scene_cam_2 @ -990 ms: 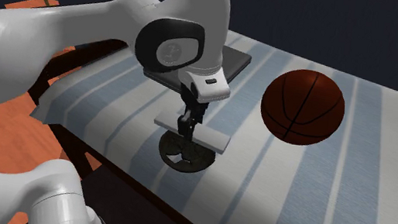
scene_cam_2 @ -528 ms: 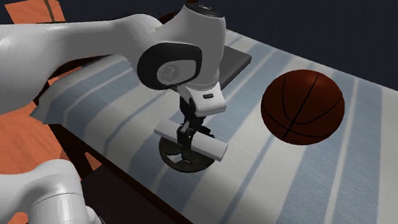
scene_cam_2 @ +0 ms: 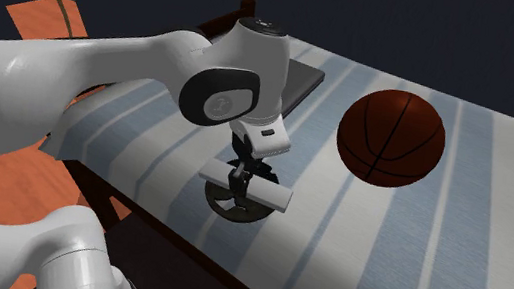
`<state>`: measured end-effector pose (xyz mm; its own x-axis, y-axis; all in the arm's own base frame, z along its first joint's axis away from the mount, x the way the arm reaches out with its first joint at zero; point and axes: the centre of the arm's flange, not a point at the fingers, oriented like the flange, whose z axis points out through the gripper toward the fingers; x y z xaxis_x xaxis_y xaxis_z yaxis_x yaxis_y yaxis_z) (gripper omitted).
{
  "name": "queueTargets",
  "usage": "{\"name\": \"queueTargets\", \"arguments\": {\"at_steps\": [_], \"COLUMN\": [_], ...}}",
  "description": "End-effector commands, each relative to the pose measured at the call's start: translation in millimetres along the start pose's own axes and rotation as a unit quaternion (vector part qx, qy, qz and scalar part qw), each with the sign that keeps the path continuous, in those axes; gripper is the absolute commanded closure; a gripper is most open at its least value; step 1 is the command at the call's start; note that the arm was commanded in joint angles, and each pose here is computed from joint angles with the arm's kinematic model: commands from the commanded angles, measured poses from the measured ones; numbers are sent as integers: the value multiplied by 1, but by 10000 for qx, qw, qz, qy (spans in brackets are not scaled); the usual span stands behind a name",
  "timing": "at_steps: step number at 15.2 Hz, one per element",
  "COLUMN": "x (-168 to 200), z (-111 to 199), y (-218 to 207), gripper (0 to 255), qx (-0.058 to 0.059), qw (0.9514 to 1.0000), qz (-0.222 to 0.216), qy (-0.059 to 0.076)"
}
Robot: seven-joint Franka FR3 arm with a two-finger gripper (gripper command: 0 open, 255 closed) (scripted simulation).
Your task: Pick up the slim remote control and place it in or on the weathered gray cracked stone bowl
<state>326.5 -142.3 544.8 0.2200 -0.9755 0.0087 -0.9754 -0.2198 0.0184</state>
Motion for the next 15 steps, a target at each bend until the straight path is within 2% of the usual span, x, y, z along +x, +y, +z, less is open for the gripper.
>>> {"name": "queueTargets", "arguments": {"at_steps": [1, 2, 3, 8, 12, 15], "x": [0, 0, 0, 0, 0, 0], "z": [0, 0, 0, 0, -50, -50], "y": [0, 0, 0, 0, 0, 0], "gripper": [255, 255, 0, 0, 0, 0], "qx": [1, 1, 1, 1, 1, 1], "qw": [10000, 10000, 10000, 10000, 10000, 10000], "qz": [0, 0, 0, 0, 0, 0], "qy": [1, 1, 1, 1, 1, 1]}}
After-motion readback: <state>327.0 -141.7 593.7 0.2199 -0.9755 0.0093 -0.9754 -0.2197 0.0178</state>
